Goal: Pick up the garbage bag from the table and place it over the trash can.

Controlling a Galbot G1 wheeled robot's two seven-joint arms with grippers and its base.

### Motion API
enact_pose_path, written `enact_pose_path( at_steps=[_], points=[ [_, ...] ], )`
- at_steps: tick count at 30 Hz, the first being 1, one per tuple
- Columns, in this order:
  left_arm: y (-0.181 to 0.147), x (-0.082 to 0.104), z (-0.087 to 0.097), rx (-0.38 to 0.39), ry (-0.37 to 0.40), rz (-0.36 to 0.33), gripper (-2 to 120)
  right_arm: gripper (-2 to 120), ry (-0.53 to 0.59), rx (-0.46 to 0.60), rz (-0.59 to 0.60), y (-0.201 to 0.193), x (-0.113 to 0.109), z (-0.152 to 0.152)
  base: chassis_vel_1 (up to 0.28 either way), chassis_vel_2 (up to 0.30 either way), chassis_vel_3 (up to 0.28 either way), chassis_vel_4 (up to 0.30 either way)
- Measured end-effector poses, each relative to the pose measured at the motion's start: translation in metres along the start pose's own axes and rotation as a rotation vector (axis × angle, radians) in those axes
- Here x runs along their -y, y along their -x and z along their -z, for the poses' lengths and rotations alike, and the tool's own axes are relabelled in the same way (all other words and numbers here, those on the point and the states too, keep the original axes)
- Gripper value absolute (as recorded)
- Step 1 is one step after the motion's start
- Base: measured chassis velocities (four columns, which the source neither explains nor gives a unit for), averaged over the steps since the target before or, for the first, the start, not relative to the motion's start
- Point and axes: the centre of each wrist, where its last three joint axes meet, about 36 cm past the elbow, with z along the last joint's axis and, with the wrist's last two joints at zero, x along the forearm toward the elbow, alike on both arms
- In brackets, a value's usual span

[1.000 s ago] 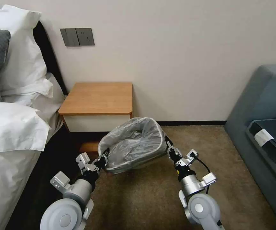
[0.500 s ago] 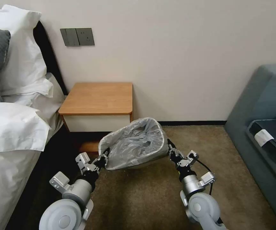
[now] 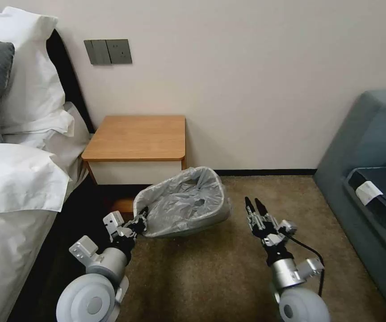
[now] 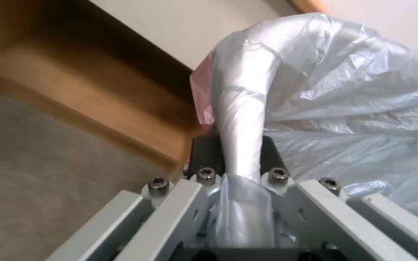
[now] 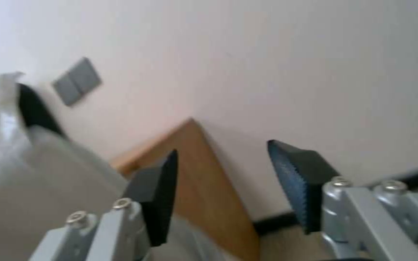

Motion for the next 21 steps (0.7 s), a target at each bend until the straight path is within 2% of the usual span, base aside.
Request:
enact_pose_path(
  at_steps=[3,4,5,7,8,11,14,15,16,17,20,21],
  points=[
    [0.004,-0.003,-0.006,0.038,0.144,0.044,2,69,-0.164,0.048,0.126,0.018,-0.005,0.028,0.000,0.000,0.000,0.000],
    [0.004,-0.003,-0.006,0.038,0.144,0.044,2,69,-0.164,0.048,0.126,0.018,-0.005,0.028,0.000,0.000,0.000,0.000],
    [0.005,-0.004,-0.009,0.053,0.187,0.054,2,75,-0.225,0.053,0.170,0.024,-0.008,0.035,0.000,0.000,0.000,0.000],
    [0.011,-0.008,-0.013,0.094,0.289,0.068,2,79,-0.414,0.022,0.307,0.039,-0.013,0.049,0.000,0.000,0.000,0.000],
    [0.011,-0.008,-0.013,0.094,0.289,0.068,2,79,-0.414,0.022,0.307,0.039,-0.013,0.049,0.000,0.000,0.000,0.000],
    [0.020,-0.010,-0.014,0.129,0.363,0.068,2,68,-0.592,-0.070,0.487,0.058,-0.019,0.060,0.000,0.000,0.000,0.000],
    [0.024,-0.011,-0.015,0.142,0.390,0.069,2,59,-0.668,-0.140,0.572,0.073,-0.023,0.068,0.000,0.000,0.000,0.000],
    [0.026,-0.011,-0.016,0.146,0.407,0.073,2,52,-0.703,-0.180,0.607,0.082,-0.027,0.072,0.000,0.000,0.000,0.000],
    [0.028,-0.012,-0.017,0.148,0.423,0.075,2,47,-0.728,-0.214,0.630,0.089,-0.030,0.076,0.000,0.000,0.000,0.000],
    [0.028,-0.012,-0.017,0.148,0.423,0.075,2,47,-0.728,-0.214,0.630,0.089,-0.030,0.076,0.000,0.000,0.000,0.000],
    [0.031,-0.015,-0.021,0.148,0.462,0.084,2,34,-0.740,-0.336,0.673,0.111,-0.043,0.074,0.000,0.000,0.000,0.000],
    [0.031,-0.015,-0.021,0.148,0.462,0.084,2,34,-0.740,-0.336,0.673,0.111,-0.043,0.074,0.000,0.000,0.000,0.000]
  ],
)
